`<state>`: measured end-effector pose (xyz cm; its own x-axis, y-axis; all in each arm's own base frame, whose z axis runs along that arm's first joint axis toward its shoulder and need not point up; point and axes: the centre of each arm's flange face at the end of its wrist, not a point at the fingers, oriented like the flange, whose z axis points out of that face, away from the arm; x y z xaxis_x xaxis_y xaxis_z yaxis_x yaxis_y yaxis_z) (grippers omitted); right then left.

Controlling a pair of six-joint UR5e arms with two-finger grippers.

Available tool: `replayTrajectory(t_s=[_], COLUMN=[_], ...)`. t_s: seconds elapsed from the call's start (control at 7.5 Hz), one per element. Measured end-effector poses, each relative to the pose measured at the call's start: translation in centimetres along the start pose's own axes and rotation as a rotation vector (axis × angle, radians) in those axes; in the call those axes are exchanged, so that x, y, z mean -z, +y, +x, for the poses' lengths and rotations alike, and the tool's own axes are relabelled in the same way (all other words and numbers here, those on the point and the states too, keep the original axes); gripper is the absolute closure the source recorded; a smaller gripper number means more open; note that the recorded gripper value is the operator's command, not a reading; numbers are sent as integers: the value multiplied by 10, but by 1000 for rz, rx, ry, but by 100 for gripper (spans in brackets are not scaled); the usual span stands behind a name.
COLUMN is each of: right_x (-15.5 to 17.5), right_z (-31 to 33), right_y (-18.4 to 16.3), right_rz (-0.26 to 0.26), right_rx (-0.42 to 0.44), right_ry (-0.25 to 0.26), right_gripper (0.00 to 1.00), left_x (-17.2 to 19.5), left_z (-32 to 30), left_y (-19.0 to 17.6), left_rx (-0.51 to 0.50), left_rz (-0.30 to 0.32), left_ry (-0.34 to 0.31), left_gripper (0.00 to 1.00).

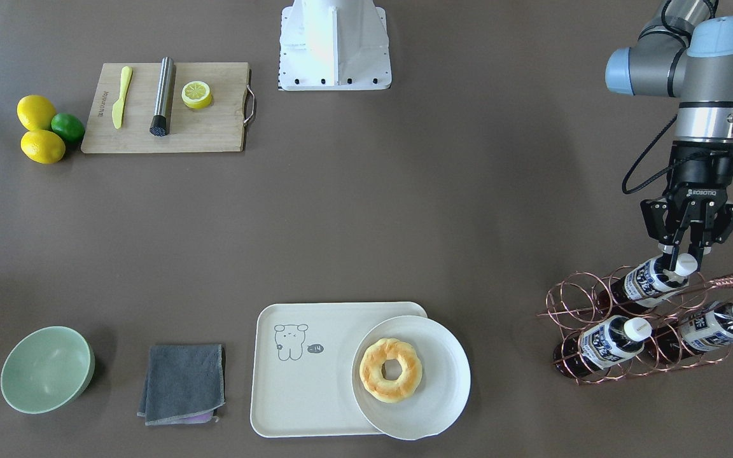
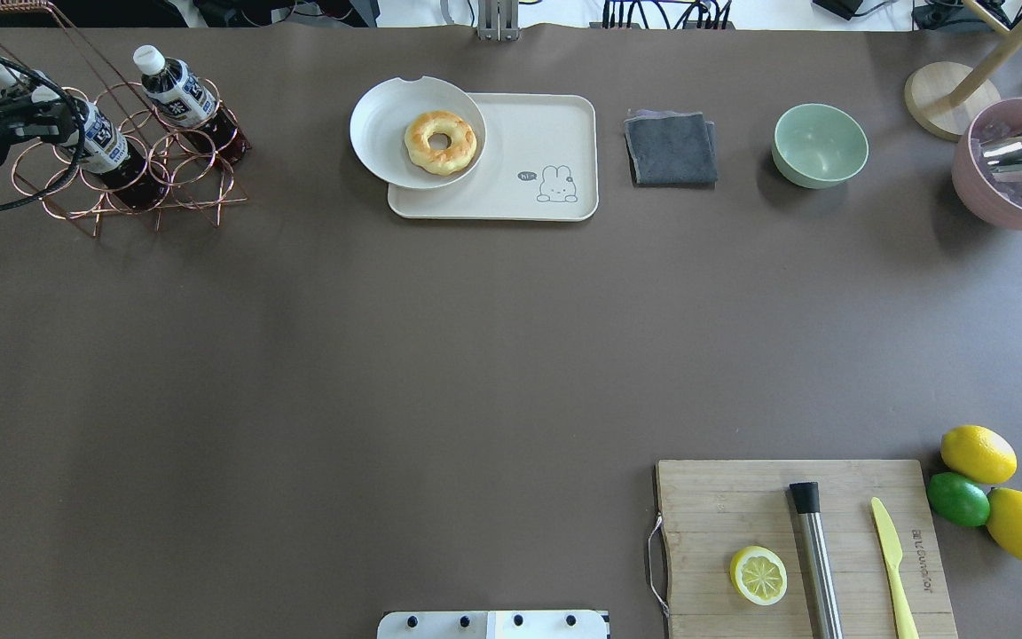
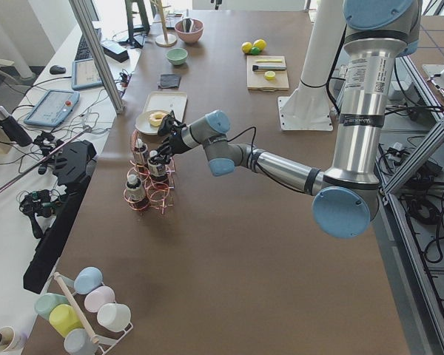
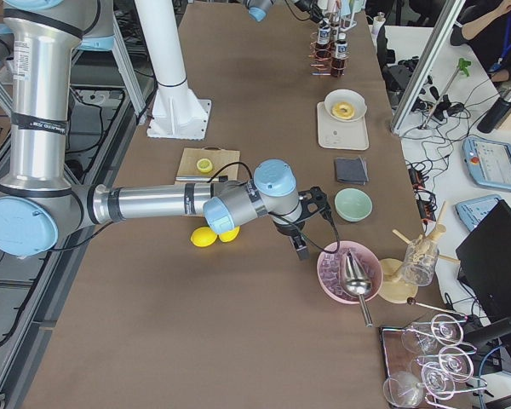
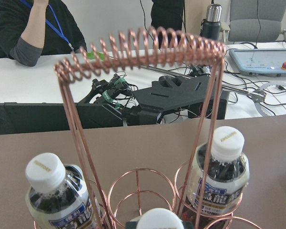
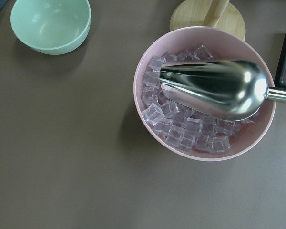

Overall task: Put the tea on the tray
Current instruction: 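Grasp the tea bottle with the left gripper and lift it from the rack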

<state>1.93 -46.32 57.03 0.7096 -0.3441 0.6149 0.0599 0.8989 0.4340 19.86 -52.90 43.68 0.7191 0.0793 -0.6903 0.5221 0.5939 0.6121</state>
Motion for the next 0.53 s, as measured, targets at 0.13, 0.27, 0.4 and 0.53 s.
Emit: replayTrajectory(t_s=[0.13,0.27,0.4,0.53], right_x=[0,0,1,1], right_z=[0,0,-1,-1], right_y=[0,0,0,0], right_rz=[0,1,1,1], right_rx=[0,0,0,0], right_ry=[0,0,0,0], right_gripper=[0,0,0,0], left_x=[8,18,33,51], left_z=[-4,-11,-20,-24], left_y=[-15,-34,-55,-74], left_rx=[-10,-4,9,19], left_rz=[11,3,-18,-43], left_ry=[9,24,43,65], left_gripper=[100,100,100,100])
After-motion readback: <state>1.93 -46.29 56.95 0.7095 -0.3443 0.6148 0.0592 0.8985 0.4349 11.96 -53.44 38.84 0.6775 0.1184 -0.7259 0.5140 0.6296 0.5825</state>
